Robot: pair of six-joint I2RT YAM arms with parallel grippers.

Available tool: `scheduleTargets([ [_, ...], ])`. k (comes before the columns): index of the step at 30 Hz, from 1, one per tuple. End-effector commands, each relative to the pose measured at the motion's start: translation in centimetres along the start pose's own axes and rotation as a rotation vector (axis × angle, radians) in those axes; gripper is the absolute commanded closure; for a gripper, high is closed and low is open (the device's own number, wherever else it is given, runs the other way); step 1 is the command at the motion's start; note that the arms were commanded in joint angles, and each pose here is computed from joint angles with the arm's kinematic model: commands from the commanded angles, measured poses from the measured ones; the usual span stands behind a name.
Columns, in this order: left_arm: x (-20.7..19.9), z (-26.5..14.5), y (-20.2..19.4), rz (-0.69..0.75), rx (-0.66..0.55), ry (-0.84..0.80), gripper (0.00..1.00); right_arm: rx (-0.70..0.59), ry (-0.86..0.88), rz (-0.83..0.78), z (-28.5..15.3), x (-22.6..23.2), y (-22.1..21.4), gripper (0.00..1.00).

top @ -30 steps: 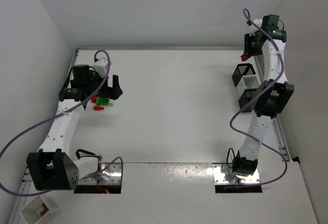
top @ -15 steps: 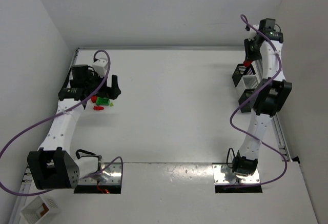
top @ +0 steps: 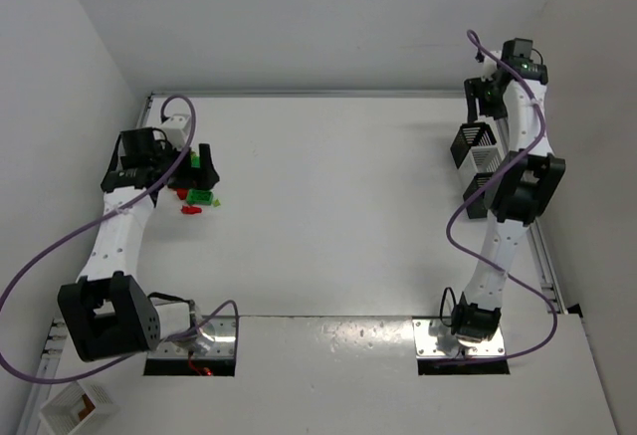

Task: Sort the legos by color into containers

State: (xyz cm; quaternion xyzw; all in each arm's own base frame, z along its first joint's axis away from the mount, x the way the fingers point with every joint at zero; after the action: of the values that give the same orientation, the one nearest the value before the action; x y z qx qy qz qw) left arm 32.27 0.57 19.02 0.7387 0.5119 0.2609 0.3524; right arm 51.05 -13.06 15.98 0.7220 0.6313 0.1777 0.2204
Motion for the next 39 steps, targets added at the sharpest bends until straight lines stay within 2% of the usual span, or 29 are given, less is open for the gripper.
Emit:
scheduleTargets([
  [1, 1.0, -1.0, 0.1, 0.024, -0.03, 0.02, 0.0, -0.086, 0.106, 0.024, -4.1, 1.6, 1.7, 0.32],
  [3, 1.6, -1.1, -0.9, 0.037, 0.021, 0.016, 0.03, -0.07, 0.205, 0.005, -5.5, 4.2, 0.6, 0.32],
  [4, 2.7, -1.3, -1.2, 0.049, 0.039, 0.031, 0.06, -0.128, 0.238, -0.014, -8.3, 5.3, 1.2, 0.32],
  [5, 3.1, -1.2, -2.0, 0.033, 0.075, 0.025, 0.1, -0.09, 0.317, -0.018, -8.1, 7.0, -0.7, 0.32],
  [7, 4.8, -0.5, -3.8, -0.018, 0.128, 0.025, 0.2, -0.121, 0.373, -0.039, -9.2, 8.9, -1.4, 0.32],
  [10, 6.6, 0.0, -5.3, -0.083, 0.171, 0.05, 0.26, -0.071, 0.426, -0.064, -8.8, 11.6, -6.2, 0.32],
  [12, 7.8, 0.8, -5.7, -0.104, 0.182, 0.081, 0.26, -0.087, 0.452, -0.066, -9.7, 12.8, -7.3, 0.32],
  [15, 9.4, 1.7, -5.7, -0.055, 0.203, 0.1, 0.24, -0.058, 0.497, -0.052, -9.2, 15.0, -10.7, 0.32],
  [17, 11.5, 2.0, -5.1, -0.035, 0.214, 0.155, 0.24, -0.084, 0.507, -0.059, -9.1, 15.5, -11.0, 0.32],
  [22, 14.7, 4.8, -4.8, -0.046, 0.259, 0.172, 0.24, -0.07, 0.521, -0.059, -8.9, 16.4, -12.4, 0.32],
  [25, 16.1, 6.1, -3.9, -0.055, 0.252, 0.177, 0.28, -0.067, 0.532, -0.075, -8.6, 17.1, -12.8, 0.32],
  [39, 15.3, 9.1, -5.6, -0.065, 0.312, 0.115, 0.31, -0.051, 0.522, -0.078, -8.1, 17.7, -12.6, 0.32],
])
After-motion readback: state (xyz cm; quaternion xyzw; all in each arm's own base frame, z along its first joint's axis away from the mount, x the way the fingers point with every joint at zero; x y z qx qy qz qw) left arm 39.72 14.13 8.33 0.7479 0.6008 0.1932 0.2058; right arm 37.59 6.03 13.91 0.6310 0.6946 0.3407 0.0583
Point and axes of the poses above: each gripper's point midway between its finger pads, its own z axis out along the fingers, its own x axis along the line the jaws close on, y = z × x, the point moved 2 cm from there along -z, back along the fingers, and after that the axes turned 13 degrees about z, right-handed, at the moved point
